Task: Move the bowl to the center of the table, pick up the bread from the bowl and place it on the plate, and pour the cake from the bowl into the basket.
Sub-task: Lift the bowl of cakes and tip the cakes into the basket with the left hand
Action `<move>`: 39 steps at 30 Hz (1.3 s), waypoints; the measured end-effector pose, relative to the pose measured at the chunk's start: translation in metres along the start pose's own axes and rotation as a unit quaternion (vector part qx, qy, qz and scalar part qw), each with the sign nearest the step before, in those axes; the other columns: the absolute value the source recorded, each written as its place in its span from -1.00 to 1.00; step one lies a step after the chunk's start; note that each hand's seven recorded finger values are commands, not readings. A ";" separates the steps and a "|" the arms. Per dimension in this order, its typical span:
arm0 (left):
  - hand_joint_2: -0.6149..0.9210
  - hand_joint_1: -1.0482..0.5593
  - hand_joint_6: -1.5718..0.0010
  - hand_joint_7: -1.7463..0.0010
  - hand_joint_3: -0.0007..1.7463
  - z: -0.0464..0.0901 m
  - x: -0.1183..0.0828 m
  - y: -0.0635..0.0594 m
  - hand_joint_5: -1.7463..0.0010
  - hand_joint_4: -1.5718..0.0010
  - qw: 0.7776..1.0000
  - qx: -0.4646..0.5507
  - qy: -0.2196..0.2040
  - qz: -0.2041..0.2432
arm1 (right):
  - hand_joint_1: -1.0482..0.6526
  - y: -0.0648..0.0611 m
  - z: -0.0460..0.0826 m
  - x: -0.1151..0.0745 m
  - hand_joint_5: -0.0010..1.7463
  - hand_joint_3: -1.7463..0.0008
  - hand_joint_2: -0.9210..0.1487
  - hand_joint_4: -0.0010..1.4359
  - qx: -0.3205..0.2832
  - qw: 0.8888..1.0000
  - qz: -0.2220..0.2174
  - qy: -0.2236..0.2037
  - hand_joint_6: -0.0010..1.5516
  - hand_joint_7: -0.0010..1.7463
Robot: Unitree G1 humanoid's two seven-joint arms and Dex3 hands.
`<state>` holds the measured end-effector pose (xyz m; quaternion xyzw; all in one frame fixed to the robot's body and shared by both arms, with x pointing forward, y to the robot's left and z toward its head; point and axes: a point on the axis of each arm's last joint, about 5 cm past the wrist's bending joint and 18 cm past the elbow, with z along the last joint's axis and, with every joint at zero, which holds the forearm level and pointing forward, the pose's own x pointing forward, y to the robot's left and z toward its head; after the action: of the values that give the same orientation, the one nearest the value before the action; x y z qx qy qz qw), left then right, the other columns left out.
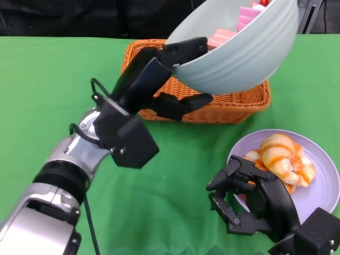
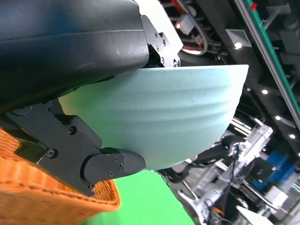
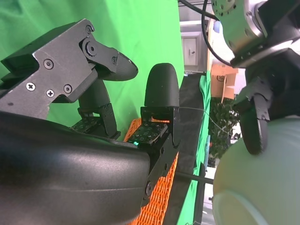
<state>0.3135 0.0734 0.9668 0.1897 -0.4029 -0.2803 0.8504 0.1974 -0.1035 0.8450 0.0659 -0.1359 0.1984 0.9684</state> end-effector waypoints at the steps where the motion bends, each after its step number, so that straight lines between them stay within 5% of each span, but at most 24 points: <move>1: 0.58 0.23 0.20 -0.81 0.22 0.000 0.001 0.000 -1.00 0.28 1.000 -0.007 0.004 -0.001 | 0.14 0.000 -0.001 0.000 0.90 -0.08 -0.26 -0.02 0.001 1.000 0.001 0.001 -0.10 0.44; 20: 0.68 0.22 0.08 -0.66 0.09 -0.006 0.005 0.001 -0.99 0.27 0.990 -0.124 0.066 0.011 | 0.17 0.001 -0.004 -0.002 0.89 -0.11 -0.25 0.01 0.007 1.000 0.004 0.000 -0.08 0.45; 28: 0.68 0.21 0.04 -0.68 0.06 -0.013 0.006 -0.003 -0.96 0.18 0.969 -0.210 0.127 0.028 | 0.17 0.002 -0.005 -0.002 0.90 -0.11 -0.25 0.01 0.007 1.000 0.000 0.002 -0.09 0.46; 39: 0.62 0.21 -0.04 -0.68 0.10 -0.018 0.005 -0.003 -0.84 0.02 0.941 -0.295 0.159 0.052 | 0.17 0.002 -0.006 -0.003 0.91 -0.15 -0.22 0.00 0.006 1.000 0.003 -0.003 -0.10 0.47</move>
<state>0.3297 0.0696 0.9572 -0.0492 -0.1705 -0.3078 0.9347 0.1955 -0.1015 0.8385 0.0719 -0.1376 0.2015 0.9671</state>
